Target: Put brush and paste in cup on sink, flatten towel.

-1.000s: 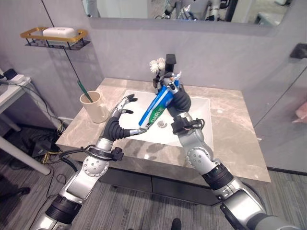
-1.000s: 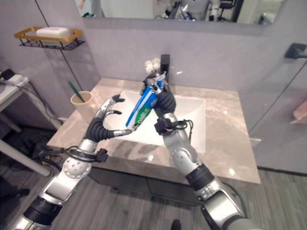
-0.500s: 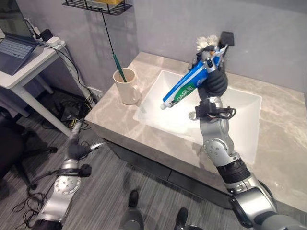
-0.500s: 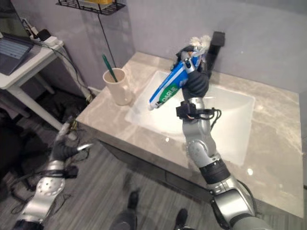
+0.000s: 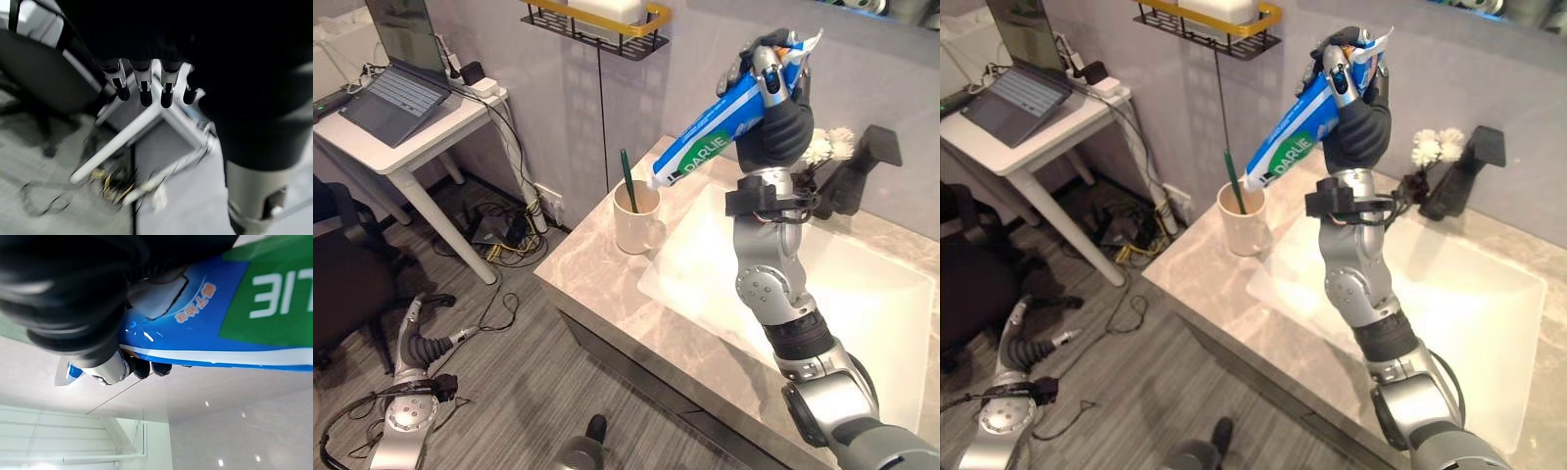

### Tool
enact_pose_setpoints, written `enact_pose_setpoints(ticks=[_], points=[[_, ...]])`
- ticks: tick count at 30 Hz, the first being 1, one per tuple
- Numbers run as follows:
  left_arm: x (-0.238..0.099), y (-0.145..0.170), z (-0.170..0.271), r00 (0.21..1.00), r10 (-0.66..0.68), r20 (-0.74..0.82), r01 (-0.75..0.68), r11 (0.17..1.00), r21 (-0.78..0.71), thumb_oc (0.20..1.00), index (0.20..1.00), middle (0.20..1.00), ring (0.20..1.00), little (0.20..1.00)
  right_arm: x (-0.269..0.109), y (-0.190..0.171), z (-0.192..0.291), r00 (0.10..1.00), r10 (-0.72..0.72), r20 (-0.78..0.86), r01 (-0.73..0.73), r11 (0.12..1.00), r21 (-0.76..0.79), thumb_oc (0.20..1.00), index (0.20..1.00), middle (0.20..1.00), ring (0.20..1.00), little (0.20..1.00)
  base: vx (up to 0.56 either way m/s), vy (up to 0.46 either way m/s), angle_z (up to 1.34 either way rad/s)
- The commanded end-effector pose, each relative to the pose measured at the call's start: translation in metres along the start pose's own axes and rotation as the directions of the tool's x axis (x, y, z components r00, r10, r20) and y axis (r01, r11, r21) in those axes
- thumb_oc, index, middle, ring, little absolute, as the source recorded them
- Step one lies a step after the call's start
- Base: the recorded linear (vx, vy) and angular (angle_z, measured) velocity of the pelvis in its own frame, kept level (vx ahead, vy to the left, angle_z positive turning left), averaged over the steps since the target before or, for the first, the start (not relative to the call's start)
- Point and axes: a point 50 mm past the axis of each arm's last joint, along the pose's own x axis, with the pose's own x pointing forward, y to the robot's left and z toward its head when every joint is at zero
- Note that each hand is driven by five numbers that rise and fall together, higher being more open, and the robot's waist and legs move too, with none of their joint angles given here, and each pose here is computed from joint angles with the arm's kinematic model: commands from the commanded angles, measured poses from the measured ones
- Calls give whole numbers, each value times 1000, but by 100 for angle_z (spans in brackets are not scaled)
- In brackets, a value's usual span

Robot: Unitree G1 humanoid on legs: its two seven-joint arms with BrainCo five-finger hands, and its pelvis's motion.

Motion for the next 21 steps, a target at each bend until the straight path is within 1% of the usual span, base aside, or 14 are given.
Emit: enact_pose_setpoints(ticks=[1, 5, 11, 15, 21], points=[[-2, 22, -13, 1000, -14, -22, 17, 991, 136, 1000, 1000, 1000, 1000, 1000, 27, 22, 22, 986, 120, 114, -111, 990, -83, 200, 200, 200, 200, 200, 4, 43, -28], [-6, 18, -24, 997, -31, -69, 40, 990, 134, 1000, 1000, 1000, 1000, 1000, 32, 25, 24, 984, 131, 121, -110, 981, -161, 200, 200, 200, 200, 200, -34, 5, -9], [-4, 10, -19, 996, -75, -44, 81, 985, 152, 1000, 1000, 1000, 1000, 1000, 34, 26, 27, 981, 133, 142, -100, 971, -217, 200, 200, 200, 200, 200, -13, 2, 14], [-2, 10, -16, 997, -75, -32, 80, 984, 158, 1000, 1000, 1000, 1000, 1000, 36, 28, 29, 979, 142, 146, -105, 966, -235, 200, 200, 200, 200, 200, 8, 16, 16], [0, 10, -14, 998, -58, -19, 60, 986, 153, 1000, 1000, 1000, 1000, 1000, 35, 24, 25, 984, 110, 137, -75, 968, -239, 200, 200, 200, 200, 200, 11, 13, 3]])
